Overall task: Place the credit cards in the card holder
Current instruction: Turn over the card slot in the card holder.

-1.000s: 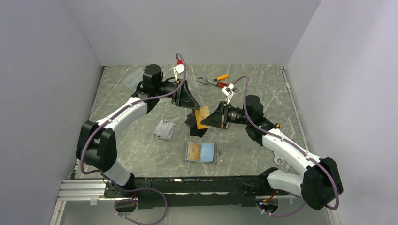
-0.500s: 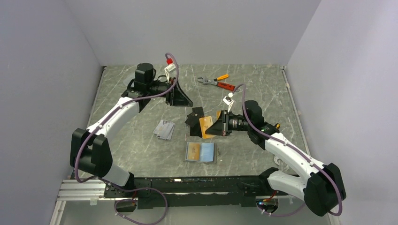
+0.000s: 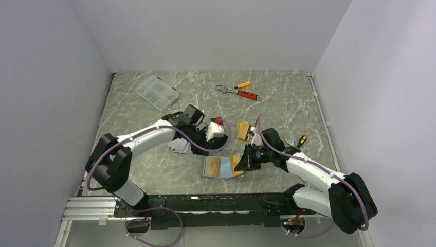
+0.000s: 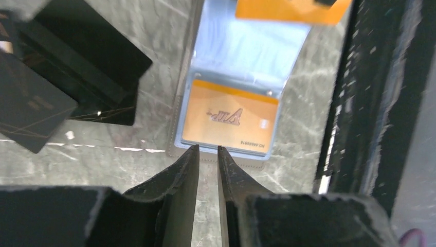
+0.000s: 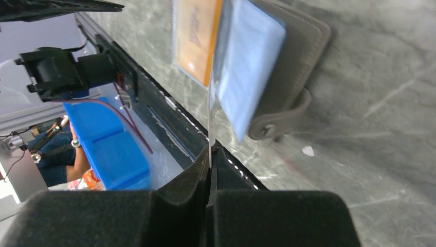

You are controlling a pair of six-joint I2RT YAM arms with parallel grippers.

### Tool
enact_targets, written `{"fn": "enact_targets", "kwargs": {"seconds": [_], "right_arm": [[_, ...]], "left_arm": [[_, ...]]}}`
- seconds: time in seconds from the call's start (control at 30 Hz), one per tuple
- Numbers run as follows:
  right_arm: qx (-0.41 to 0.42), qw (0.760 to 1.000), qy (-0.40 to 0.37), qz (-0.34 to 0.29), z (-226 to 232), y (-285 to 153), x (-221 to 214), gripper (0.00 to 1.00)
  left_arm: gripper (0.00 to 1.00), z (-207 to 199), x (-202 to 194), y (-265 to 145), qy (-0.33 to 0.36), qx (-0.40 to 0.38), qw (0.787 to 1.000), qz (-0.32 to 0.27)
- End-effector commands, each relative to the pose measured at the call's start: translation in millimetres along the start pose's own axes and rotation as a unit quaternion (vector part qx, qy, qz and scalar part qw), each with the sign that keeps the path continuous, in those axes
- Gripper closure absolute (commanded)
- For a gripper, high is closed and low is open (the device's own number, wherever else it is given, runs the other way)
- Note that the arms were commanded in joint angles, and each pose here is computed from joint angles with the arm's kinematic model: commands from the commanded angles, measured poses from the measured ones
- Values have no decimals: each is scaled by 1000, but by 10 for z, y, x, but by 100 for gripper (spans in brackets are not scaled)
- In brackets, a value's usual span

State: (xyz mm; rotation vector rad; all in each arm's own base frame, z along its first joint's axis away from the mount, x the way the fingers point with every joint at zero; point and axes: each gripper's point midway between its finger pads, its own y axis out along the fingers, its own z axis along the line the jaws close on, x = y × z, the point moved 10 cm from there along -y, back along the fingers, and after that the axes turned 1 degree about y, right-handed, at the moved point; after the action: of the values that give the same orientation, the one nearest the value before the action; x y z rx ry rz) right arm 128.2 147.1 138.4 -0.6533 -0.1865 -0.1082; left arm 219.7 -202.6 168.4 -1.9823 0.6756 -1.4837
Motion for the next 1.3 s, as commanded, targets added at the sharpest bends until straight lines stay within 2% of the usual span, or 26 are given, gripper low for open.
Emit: {"fn": "enact_targets", "kwargs": {"seconds": [0.0, 0.37, 0.73, 1.27], "right_arm": [[-22, 1000, 18, 1, -76, 2, -59, 100], [-57, 998, 29, 22, -229, 43, -148, 100], [-69, 997, 30, 25, -269, 31, -186, 100], [-58, 998, 26, 13, -231, 7, -126, 100]], "left_arm": [[76, 22, -125, 232, 83, 48, 992, 86], [79, -79, -187, 532, 127, 51, 981, 140], [84, -74, -243, 616, 156, 70, 969, 179], [89, -101, -275, 598, 166, 81, 964, 192]]}}
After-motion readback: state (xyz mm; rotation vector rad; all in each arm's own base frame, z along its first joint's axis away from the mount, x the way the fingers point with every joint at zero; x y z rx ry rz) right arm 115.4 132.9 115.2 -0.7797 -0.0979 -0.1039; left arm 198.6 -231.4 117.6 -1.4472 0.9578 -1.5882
